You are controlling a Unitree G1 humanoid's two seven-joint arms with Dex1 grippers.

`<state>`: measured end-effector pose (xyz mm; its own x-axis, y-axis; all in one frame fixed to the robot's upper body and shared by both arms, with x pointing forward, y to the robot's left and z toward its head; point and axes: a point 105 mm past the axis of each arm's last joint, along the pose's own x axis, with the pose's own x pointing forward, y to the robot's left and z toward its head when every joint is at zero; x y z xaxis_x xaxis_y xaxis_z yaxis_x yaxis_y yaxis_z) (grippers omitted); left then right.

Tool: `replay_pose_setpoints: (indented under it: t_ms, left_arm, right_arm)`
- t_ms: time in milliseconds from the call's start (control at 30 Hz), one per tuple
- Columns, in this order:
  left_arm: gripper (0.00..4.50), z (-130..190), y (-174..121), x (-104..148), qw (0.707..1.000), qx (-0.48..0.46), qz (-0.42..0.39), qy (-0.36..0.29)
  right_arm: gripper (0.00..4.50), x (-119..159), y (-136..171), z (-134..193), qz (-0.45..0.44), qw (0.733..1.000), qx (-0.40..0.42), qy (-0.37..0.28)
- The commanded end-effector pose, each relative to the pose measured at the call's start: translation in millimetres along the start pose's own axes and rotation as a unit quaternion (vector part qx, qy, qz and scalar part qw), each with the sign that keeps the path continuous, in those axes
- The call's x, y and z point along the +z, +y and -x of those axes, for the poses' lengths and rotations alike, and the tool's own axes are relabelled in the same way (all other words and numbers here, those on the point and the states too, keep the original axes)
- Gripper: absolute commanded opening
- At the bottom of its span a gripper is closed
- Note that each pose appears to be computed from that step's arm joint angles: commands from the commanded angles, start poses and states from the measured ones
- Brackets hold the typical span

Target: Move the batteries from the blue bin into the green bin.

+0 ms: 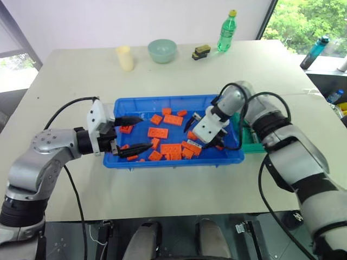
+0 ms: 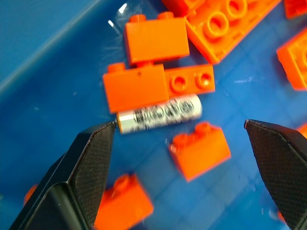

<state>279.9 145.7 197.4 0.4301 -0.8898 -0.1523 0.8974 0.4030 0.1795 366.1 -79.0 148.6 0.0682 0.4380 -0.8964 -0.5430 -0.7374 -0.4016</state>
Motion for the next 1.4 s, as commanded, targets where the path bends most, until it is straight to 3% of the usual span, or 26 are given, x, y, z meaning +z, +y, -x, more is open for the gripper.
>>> replay_pose_setpoints:
  t_ms: [33, 367, 467, 567, 1000, 1267, 1400]
  left_arm:
    - [4.5, 5.4, -0.9, 13.8, 1.0, 0.007, -0.023, -0.013]
    - [4.5, 7.9, -0.8, 16.0, 0.999, 0.015, -0.025, -0.013]
    - [4.5, 7.6, -0.4, 16.4, 0.999, 0.016, -0.026, -0.014]
    - [4.5, 7.1, -0.2, 16.7, 0.999, 0.017, -0.027, -0.015]
    - [4.5, 3.1, 4.5, 14.7, 0.999, 0.008, -0.029, -0.017]
    - [4.5, -2.8, 10.4, 19.1, 0.999, -0.007, -0.037, -0.02]
    - [4.5, -3.0, 10.9, 21.1, 0.999, -0.008, -0.038, -0.022]
  right_arm:
    - [4.44, 2.7, -6.9, 0.2, 0.023, 1.0, 0.004, 0.01]
    - [4.44, 2.9, -2.4, -15.8, 0.024, 0.999, 0.032, 0.011]
    - [3.69, 2.8, 0.3, -19.1, 0.021, 0.999, 0.041, 0.01]
    - [2.24, 2.6, 1.3, -19.2, 0.017, 0.999, 0.042, 0.008]
    - [2.24, -1.9, 0.8, 6.3, -0.047, 0.999, -0.004, -0.019]
    - [2.24, -7.8, -8.4, 27.3, -0.019, 0.999, -0.031, 0.026]
    - [2.24, 7.4, -28.7, 35.9, -0.118, 0.988, -0.082, -0.054]
